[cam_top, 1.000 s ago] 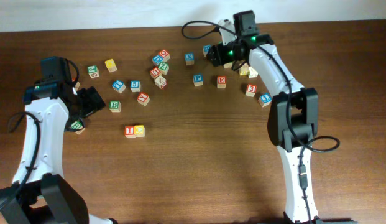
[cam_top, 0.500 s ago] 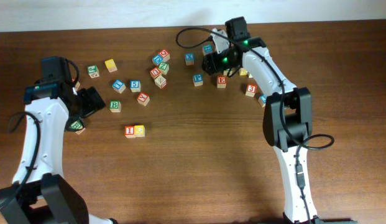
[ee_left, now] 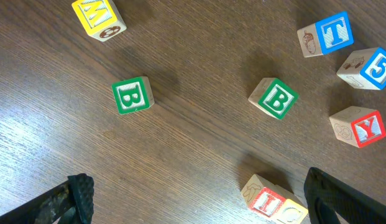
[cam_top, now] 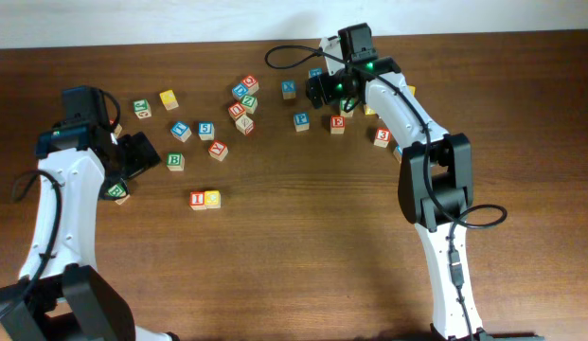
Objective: Spell out ICRA
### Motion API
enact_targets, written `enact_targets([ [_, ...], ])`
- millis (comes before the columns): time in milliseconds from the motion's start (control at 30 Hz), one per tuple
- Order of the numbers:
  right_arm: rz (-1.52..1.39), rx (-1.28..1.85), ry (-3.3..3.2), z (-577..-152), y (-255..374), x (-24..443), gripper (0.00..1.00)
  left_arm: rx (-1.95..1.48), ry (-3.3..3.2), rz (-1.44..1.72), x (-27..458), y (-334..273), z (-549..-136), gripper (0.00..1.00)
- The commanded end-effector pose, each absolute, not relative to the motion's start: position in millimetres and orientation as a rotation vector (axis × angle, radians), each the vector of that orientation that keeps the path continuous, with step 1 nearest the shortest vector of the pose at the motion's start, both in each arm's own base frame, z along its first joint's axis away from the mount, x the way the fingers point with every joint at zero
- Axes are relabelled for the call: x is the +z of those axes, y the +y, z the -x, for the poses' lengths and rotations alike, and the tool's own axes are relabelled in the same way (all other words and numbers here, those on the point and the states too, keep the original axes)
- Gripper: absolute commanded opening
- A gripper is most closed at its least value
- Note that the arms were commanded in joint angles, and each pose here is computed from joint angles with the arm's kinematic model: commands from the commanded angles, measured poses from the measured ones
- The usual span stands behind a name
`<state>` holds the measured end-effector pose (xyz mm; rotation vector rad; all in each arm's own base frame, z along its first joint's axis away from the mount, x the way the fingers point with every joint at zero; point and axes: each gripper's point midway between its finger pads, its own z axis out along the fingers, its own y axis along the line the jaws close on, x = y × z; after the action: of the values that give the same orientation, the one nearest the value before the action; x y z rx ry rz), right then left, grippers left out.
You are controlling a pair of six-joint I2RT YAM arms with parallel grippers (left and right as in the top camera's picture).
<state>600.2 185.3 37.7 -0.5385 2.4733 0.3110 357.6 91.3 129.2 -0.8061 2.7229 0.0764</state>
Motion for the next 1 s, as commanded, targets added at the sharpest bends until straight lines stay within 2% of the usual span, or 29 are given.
enact_targets([
  [0, 0.571, 0.387, 2.452, -598, 199, 41, 0.98, 0.065, 2.716, 0.816, 131, 91, -358, 0.99],
  [600, 0.599, 0.478, 2.498, -582, 207, 36, 0.99, 0.065, 2.716, 0.816, 131, 91, -358, 0.99],
  [967, 0.598, 0.471, 2.432, -595, 210, 45, 0.98, 0.065, 2.716, 0.816, 131, 91, -358, 0.99],
])
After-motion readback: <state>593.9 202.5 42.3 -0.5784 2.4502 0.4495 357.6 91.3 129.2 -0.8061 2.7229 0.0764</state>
